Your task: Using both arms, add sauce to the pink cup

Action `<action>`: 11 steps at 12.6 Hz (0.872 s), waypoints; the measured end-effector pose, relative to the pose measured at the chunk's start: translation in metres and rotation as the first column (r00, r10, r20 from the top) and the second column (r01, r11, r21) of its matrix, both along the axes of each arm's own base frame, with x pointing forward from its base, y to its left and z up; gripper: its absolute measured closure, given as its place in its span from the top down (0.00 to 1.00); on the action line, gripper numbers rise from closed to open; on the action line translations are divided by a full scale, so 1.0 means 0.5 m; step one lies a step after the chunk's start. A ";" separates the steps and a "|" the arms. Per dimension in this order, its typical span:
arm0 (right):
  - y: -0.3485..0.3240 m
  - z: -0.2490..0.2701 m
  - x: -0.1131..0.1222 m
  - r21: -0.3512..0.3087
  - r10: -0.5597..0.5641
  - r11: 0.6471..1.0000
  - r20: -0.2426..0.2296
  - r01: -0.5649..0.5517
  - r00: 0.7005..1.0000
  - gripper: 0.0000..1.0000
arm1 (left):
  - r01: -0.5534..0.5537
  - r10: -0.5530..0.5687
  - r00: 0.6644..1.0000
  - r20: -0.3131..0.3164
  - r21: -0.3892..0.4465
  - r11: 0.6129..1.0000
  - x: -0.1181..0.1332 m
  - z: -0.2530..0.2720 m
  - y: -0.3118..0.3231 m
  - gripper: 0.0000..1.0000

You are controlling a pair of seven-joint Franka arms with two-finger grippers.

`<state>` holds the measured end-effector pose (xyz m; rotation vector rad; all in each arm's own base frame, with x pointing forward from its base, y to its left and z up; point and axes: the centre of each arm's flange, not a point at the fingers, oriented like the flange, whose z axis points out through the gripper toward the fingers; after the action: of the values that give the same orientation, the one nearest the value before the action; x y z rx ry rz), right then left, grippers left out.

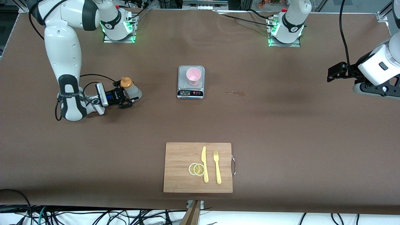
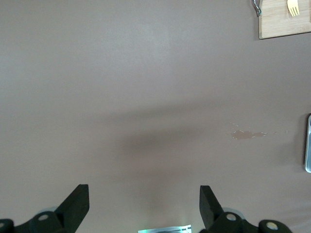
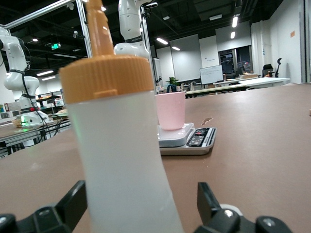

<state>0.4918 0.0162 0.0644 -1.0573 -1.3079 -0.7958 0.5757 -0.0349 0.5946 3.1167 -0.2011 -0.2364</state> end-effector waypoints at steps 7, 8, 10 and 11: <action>-0.214 0.101 0.072 -0.066 0.144 0.988 0.037 -0.142 0.989 1.00 | -0.001 0.001 1.000 0.000 0.000 1.000 0.000 0.000 0.001 1.00; -0.238 0.131 0.093 -0.087 0.170 0.982 0.048 -0.166 0.984 1.00 | -0.001 0.001 1.000 0.000 0.000 1.000 0.001 0.000 0.001 1.00; -0.280 0.198 0.129 -0.136 0.204 0.972 0.061 -0.194 0.977 1.00 | 0.000 0.000 1.000 0.011 0.000 1.000 0.005 0.008 0.000 1.00; -0.295 0.233 0.146 -0.164 0.216 0.965 0.066 -0.203 0.974 1.00 | 0.000 0.000 1.000 0.015 0.000 1.000 0.006 0.012 0.000 1.00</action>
<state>0.5647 -0.1314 0.1808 -0.9960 -1.5461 -0.5896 0.5789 -0.0350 0.6004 3.1192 -0.2008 -0.2127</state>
